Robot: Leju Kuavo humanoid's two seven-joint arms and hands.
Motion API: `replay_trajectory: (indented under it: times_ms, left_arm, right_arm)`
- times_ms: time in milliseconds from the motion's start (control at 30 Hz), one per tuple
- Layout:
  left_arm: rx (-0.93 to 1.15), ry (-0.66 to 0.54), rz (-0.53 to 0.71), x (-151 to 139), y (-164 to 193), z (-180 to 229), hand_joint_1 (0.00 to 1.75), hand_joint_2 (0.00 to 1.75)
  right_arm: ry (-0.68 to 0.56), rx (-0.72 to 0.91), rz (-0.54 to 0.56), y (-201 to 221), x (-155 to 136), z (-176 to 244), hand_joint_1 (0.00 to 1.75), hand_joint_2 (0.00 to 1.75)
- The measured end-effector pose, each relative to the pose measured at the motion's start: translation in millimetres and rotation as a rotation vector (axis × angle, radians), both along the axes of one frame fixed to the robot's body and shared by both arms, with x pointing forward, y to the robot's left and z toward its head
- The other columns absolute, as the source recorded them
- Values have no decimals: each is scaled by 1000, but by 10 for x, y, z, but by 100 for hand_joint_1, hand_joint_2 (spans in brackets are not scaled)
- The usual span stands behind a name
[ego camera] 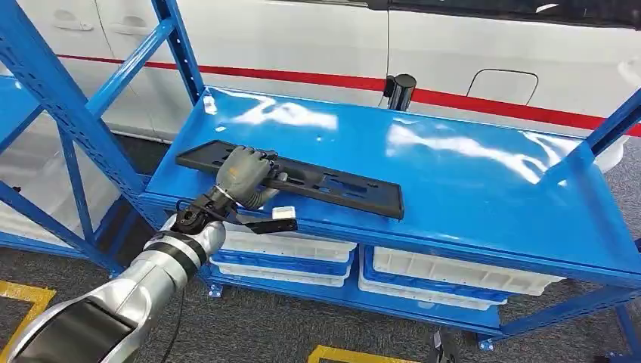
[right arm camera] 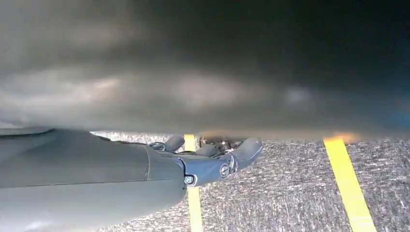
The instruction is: Take the parts from the cabinet and place them on the table.
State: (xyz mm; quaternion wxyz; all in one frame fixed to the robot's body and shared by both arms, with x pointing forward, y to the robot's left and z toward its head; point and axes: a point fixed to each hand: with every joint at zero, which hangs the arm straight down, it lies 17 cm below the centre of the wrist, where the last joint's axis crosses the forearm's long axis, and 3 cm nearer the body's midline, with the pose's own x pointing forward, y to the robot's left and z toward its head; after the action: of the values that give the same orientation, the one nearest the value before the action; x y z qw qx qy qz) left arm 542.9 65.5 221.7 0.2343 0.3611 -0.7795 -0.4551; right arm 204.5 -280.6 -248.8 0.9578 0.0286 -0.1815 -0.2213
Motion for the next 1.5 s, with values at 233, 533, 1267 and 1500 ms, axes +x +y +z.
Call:
replay_trajectory:
  times_ms: [233, 533, 1267, 1500]
  left_arm:
    - [-19, -11, 5, -18, 4, 52, 175, 175]
    - [20, -65, -16, -77, 1, 107, 175, 175]
    - [-198, -336, -14, -627, 698, 826, 175, 175]
    - [-231, -449, 56, -810, 1203, 1151, 175, 175]
  right_arm:
    - [-1, 0, -3, -2, 2, 1, 0, 0]
    - [-2, 0, -1, 1, 10, 3, 0, 0]
    - [-10, -3, -11, -12, 13, 5, 0, 0]
    - [-5, 8, -24, 31, -34, -8, 0, 0]
